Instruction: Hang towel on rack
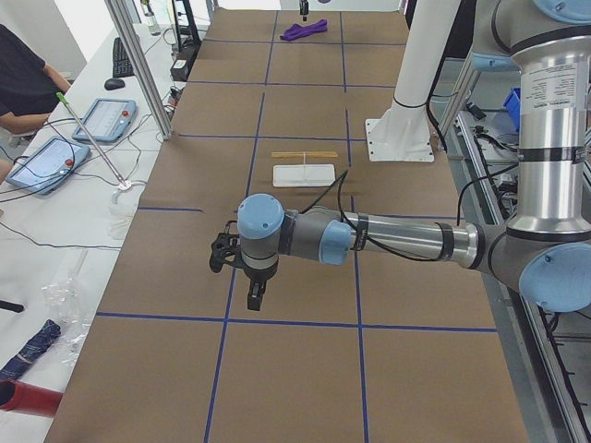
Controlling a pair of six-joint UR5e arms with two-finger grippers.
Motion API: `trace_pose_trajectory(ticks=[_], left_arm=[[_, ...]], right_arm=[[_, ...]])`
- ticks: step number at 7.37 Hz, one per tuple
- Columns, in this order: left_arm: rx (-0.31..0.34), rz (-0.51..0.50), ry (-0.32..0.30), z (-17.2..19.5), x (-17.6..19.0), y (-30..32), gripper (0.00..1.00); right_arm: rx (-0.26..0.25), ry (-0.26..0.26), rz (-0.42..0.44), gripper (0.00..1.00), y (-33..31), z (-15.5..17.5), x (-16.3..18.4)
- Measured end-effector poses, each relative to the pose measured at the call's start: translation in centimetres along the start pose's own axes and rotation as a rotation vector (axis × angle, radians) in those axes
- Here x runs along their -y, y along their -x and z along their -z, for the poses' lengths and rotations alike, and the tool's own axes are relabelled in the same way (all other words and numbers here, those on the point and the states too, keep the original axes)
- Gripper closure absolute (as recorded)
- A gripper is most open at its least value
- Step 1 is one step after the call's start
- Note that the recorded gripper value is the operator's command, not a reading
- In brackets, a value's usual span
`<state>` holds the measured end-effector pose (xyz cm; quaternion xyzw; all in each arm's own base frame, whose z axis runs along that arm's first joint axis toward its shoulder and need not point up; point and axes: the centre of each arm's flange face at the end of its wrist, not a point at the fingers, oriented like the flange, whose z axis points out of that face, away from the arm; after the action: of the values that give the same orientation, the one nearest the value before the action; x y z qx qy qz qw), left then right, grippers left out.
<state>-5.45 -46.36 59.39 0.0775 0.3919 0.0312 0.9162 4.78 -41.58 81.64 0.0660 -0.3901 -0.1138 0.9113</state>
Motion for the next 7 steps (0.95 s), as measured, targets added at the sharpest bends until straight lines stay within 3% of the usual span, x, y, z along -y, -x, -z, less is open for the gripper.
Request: trace_pose_trajectory(ticks=[2,6,7], left_arm=[[-0.001,-0.007,-0.007,0.4,0.0,-0.4,0.00],[-0.001,-0.011,-0.011,0.6,0.0,-0.6,0.00],[-0.001,-0.011,-0.010,0.5,0.0,-0.6,0.00]], right_arm=[[-0.055,0.050,0.057,0.00,0.6,-2.5,-0.1],[-0.060,0.115,0.083,0.00,0.8,-5.2,-1.0],[-0.060,0.121,0.084,0.32,0.8,-5.5,-1.2]])
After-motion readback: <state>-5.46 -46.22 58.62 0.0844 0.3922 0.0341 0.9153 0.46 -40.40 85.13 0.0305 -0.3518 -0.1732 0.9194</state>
